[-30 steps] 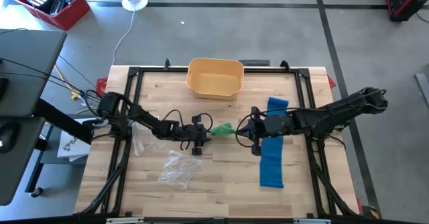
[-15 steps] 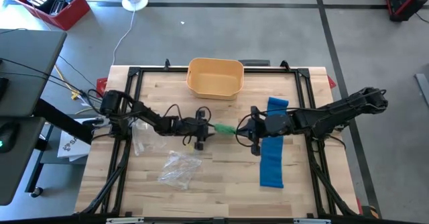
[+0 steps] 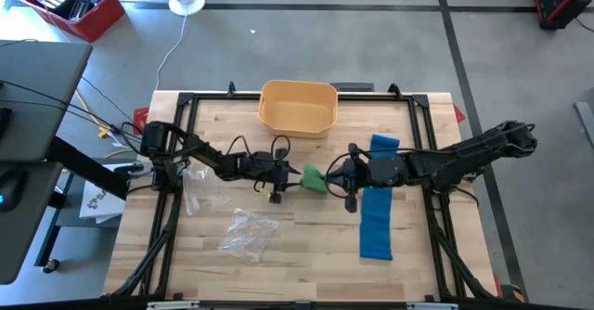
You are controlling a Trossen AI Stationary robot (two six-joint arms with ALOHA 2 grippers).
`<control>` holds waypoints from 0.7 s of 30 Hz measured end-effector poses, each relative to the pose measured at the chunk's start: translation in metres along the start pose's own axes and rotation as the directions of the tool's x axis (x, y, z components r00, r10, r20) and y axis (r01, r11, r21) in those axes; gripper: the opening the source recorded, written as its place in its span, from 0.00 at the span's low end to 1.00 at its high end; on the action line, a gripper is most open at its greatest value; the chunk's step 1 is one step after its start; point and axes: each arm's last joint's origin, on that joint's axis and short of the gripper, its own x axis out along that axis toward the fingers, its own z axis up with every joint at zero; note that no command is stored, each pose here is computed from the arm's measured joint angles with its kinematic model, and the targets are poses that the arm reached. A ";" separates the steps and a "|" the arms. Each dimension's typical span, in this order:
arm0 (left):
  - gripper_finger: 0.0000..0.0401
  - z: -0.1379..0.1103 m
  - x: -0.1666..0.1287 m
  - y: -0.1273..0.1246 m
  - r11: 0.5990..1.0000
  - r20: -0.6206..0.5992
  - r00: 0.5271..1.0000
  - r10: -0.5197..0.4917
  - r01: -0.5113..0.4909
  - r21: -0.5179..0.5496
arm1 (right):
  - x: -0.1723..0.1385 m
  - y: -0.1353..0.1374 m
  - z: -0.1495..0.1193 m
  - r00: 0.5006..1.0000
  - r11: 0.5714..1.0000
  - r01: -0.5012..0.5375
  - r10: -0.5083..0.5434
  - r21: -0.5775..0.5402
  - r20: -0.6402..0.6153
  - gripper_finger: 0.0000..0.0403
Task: Roll bandage
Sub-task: Roll the green bandage
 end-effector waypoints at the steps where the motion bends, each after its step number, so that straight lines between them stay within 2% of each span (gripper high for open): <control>1: 0.38 0.000 0.000 -0.001 1.000 0.001 1.000 -0.007 0.007 0.000 | 0.000 0.000 0.000 1.000 1.000 0.004 -0.004 -0.005 0.001 0.00; 6: 0.38 0.001 0.000 -0.003 0.997 0.019 0.998 -0.066 0.067 -0.029 | -0.002 -0.001 0.001 1.000 1.000 0.010 -0.010 -0.002 0.007 0.00; 12: 0.38 0.000 0.000 -0.005 0.995 0.012 0.997 -0.082 0.082 -0.052 | -0.003 -0.001 0.000 1.000 1.000 0.020 -0.020 0.008 -0.008 0.00; 16: 0.38 -0.002 0.000 -0.010 0.992 -0.021 0.994 -0.105 0.103 -0.080 | -0.002 -0.008 -0.007 0.995 0.997 0.063 -0.058 0.055 -0.080 0.00; 21: 0.38 0.003 -0.001 -0.017 0.992 0.007 0.993 -0.121 0.121 -0.028 | 0.000 -0.027 -0.019 0.965 0.981 0.166 -0.140 0.101 -0.220 0.00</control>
